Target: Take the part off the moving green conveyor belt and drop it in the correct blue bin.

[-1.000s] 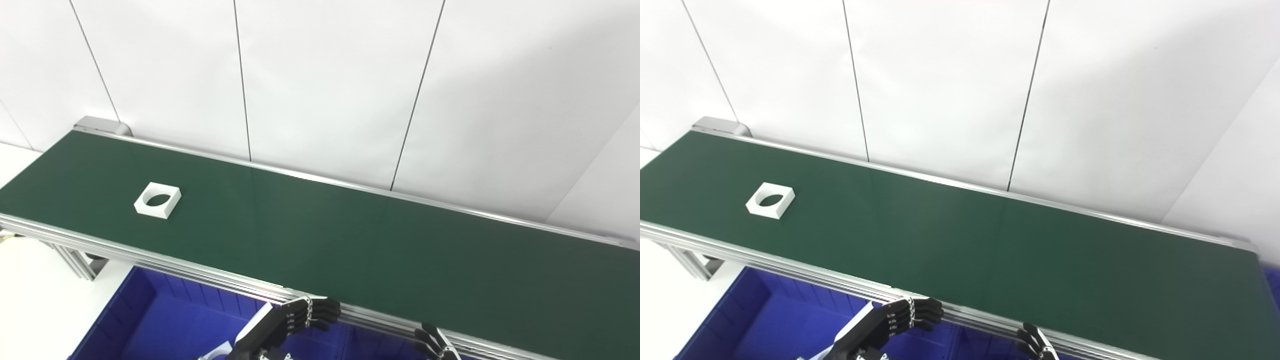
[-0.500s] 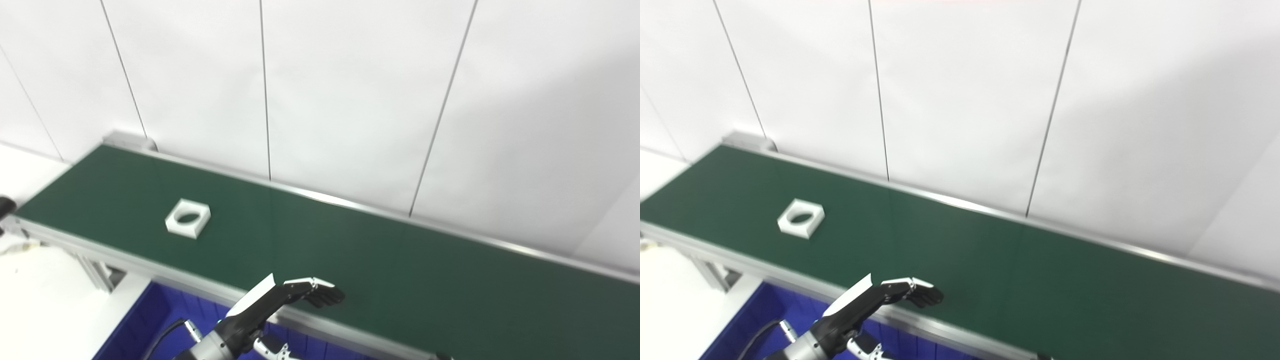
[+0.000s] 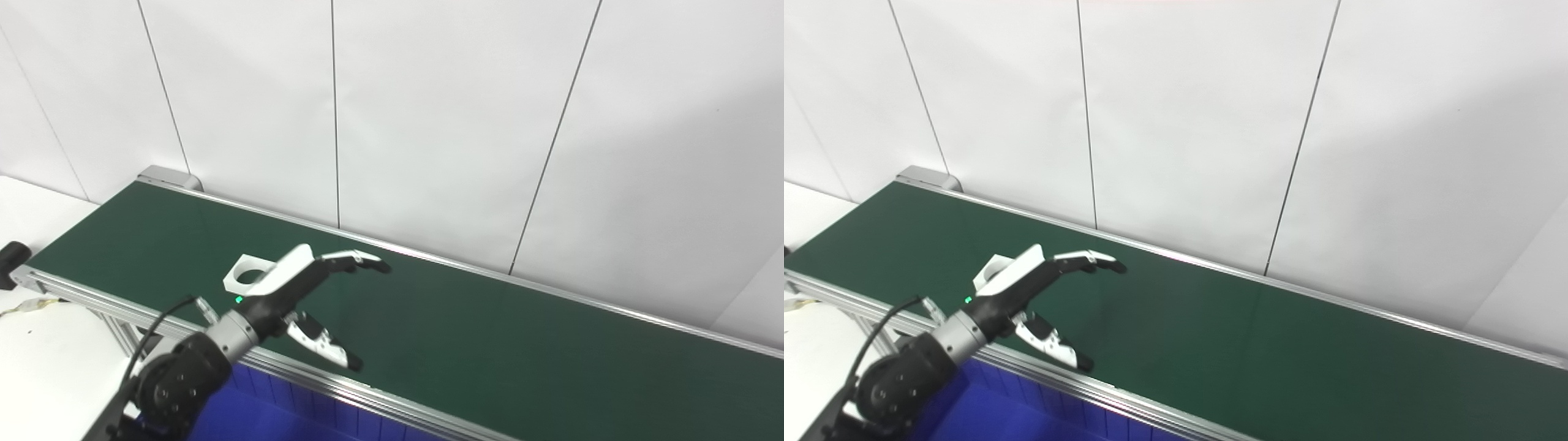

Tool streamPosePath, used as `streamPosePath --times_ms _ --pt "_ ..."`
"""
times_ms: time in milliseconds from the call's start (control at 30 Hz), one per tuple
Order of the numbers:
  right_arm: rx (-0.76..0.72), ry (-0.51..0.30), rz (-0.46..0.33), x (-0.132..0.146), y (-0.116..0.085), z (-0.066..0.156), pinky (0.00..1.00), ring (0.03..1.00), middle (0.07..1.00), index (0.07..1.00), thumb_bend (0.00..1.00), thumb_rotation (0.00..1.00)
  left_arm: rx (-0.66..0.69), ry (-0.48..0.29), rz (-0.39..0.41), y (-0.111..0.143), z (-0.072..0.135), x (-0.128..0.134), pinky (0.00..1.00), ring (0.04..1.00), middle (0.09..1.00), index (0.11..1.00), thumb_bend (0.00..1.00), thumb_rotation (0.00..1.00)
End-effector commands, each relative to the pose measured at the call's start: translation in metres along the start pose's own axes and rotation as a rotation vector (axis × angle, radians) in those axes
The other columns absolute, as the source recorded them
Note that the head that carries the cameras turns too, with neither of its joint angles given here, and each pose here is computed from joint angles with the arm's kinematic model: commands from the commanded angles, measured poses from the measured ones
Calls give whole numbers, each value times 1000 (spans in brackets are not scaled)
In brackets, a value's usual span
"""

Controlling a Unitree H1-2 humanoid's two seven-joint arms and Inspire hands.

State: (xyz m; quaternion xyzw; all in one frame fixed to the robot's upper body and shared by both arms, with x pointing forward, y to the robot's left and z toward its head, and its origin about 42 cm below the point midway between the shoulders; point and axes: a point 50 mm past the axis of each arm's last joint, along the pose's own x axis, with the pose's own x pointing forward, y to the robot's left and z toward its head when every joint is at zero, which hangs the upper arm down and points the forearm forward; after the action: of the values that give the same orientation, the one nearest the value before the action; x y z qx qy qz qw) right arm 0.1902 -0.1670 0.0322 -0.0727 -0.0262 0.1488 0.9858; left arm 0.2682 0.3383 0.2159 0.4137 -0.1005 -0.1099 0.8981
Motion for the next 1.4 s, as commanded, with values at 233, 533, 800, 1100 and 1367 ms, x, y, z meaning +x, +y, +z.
streamPosePath --times_ms 233,533,800,1100,1367 --pt "-3 -96 -2 7 1 14 764 840 877 937 446 692 243 40 66 42 -16 25 761 862 865 820 852 4" --pt "0 -98 -1 7 1 16 769 845 879 944 443 708 394 151 31 69 -50 50 798 878 895 851 883 0" --pt "6 -104 -2 6 1 17 772 849 882 945 442 700 507 226 19 72 -74 62 787 863 888 861 882 0" --pt "12 -110 -6 5 0 18 769 846 883 947 439 693 641 284 -26 66 -93 74 771 852 880 846 899 0" --pt "11 -107 -3 4 0 18 774 852 887 959 438 700 689 342 -83 58 -113 85 739 840 869 841 908 0"
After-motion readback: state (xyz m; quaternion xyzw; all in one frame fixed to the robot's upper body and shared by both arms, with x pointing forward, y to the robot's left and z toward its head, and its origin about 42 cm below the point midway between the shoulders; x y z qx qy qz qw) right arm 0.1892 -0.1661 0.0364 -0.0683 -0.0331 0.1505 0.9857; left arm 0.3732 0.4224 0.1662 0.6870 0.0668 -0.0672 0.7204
